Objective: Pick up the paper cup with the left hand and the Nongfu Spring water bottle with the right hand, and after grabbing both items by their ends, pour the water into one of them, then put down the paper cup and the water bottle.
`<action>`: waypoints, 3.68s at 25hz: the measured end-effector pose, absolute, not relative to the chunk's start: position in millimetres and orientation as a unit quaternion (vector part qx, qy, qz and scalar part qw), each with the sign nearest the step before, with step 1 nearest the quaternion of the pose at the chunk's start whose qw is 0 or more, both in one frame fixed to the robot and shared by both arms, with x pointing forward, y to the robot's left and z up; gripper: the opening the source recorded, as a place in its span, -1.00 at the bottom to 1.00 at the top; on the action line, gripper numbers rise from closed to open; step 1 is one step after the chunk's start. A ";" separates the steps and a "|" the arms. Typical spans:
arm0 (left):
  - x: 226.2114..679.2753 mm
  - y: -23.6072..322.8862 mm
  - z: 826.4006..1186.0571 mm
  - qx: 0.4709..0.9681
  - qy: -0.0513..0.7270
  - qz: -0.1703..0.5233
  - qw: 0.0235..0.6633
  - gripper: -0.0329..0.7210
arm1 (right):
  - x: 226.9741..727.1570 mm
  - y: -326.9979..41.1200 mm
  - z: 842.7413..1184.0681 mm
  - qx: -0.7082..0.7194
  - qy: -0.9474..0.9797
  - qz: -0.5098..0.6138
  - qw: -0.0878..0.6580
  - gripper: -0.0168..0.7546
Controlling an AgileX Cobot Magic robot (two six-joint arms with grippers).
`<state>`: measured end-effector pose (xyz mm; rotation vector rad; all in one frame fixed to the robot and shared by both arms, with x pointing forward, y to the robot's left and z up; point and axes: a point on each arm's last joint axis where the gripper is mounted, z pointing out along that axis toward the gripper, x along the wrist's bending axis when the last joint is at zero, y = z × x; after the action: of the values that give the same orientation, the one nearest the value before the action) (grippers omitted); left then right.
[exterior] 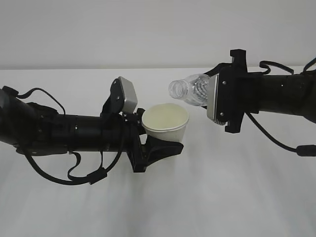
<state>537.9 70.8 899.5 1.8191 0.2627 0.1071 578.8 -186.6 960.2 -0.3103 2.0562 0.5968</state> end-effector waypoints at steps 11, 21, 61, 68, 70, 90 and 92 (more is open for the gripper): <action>537.1 70.7 899.1 0.788 0.109 0.045 0.604 0.38 | 578.8 -185.8 961.1 -0.161 0.830 0.230 0.482 0.25; 534.3 70.1 899.3 0.790 0.092 0.037 0.605 0.36 | 580.2 -186.8 962.3 -0.172 0.824 0.216 0.495 0.25; 533.6 69.7 900.1 0.788 0.089 0.035 0.609 0.35 | 582.6 -184.1 971.0 -0.240 0.777 0.186 0.551 0.25; 533.6 69.7 900.1 0.788 0.089 0.035 0.609 0.35 | 583.4 -184.2 972.7 -0.238 0.771 0.185 0.560 0.25; 533.6 69.7 900.1 0.787 0.089 0.035 0.609 0.35 | 583.4 -183.8 973.5 -0.243 0.767 0.184 0.565 0.25; 533.6 69.7 900.1 0.787 0.089 0.035 0.609 0.35 | 583.7 -183.9 973.8 -0.260 0.760 0.170 0.571 0.25; 533.5 69.7 900.2 0.787 0.088 0.035 0.609 0.35 | 583.7 -183.9 973.8 -0.263 0.759 0.168 0.571 0.25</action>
<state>533.5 69.7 900.2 1.8175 0.2043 0.0799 583.7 -183.9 973.8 -0.6165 1.7816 0.3945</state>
